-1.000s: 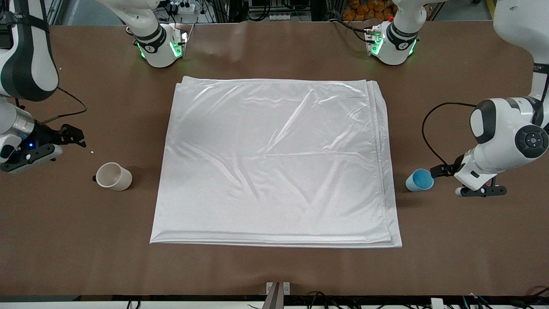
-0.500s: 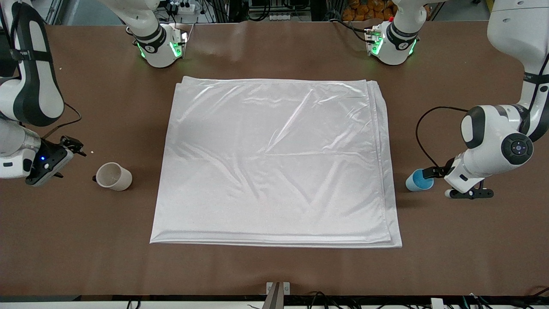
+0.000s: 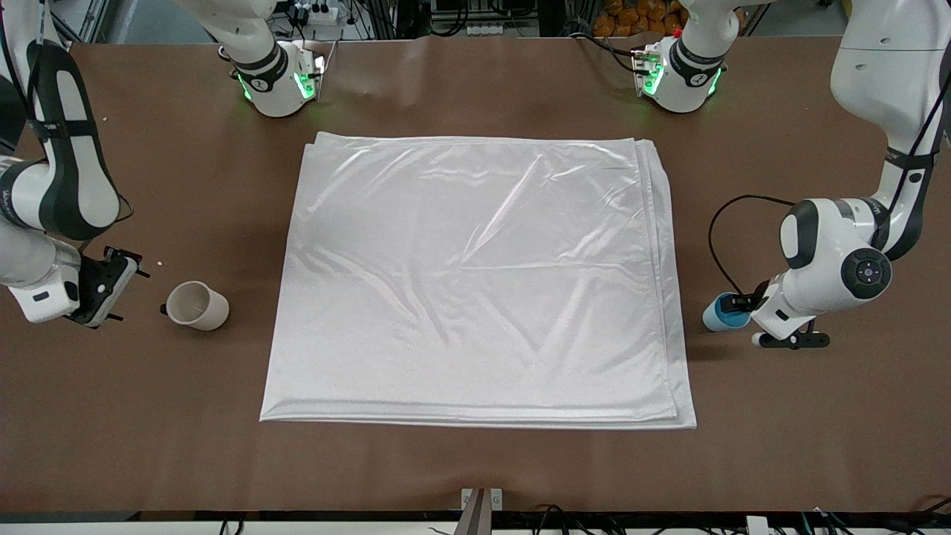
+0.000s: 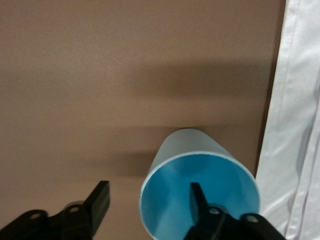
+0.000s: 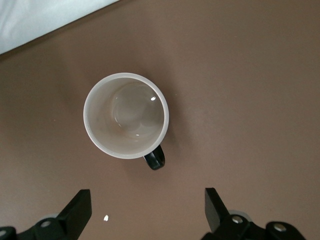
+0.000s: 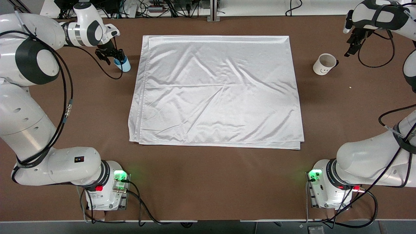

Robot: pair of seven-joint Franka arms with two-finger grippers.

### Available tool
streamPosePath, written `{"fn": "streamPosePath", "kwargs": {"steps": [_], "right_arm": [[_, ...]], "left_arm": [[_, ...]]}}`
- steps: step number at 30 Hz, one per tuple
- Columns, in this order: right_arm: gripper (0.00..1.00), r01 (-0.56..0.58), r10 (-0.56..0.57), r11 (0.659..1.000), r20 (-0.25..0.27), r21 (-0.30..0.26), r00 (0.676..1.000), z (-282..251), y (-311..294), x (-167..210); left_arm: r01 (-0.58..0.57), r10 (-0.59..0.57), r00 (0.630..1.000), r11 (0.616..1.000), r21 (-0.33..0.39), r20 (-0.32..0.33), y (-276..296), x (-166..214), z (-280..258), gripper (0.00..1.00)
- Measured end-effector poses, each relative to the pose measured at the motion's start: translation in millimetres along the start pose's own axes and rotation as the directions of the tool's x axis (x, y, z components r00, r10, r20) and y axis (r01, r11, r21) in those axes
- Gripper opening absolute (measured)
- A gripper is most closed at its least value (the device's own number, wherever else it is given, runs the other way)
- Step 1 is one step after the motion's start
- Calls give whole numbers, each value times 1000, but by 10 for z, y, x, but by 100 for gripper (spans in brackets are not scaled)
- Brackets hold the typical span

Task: Place blue cup into white mug on cloth

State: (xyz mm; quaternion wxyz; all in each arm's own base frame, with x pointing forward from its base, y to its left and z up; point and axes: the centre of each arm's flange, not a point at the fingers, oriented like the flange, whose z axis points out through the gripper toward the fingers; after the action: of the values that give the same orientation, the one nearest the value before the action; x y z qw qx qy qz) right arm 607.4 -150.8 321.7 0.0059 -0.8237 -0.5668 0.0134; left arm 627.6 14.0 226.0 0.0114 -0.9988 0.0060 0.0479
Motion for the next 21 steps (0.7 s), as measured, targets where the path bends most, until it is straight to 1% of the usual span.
{"fn": "streamPosePath", "kwargs": {"steps": [1,2,4,8,9,13,15,18,21], "right_arm": [[100,18,-18,1000,0,2,1000,38,5,8],[100,35,-35,999,0,2,999,70,11,14],[100,71,-71,997,5,2,997,134,23,25],[100,140,-140,990,31,7,990,234,42,32],[100,156,-156,988,38,10,987,255,48,32],[100,221,-221,975,47,7,974,328,73,49],[100,254,-254,967,48,8,966,379,79,62],[100,283,-284,959,48,17,958,480,82,67],[100,306,-306,952,47,19,951,580,93,72]], "left_arm": [[-1,1,1000,1000,0,1,4,1,5,65],[-1,1,1000,1000,0,1,8,2,7,63],[-3,3,1000,1000,0,1,17,3,8,53],[-10,10,1000,1000,1,-1,64,10,-2,35],[-12,12,1000,1000,1,-2,82,13,-5,26],[-20,20,1000,1000,1,-11,139,38,-42,8],[-21,21,1000,1000,1,-18,142,59,-85,3],[-26,26,1000,1000,-10,-12,235,80,-239,4],[-20,20,1000,1000,-13,12,395,86,-575,4]]}}
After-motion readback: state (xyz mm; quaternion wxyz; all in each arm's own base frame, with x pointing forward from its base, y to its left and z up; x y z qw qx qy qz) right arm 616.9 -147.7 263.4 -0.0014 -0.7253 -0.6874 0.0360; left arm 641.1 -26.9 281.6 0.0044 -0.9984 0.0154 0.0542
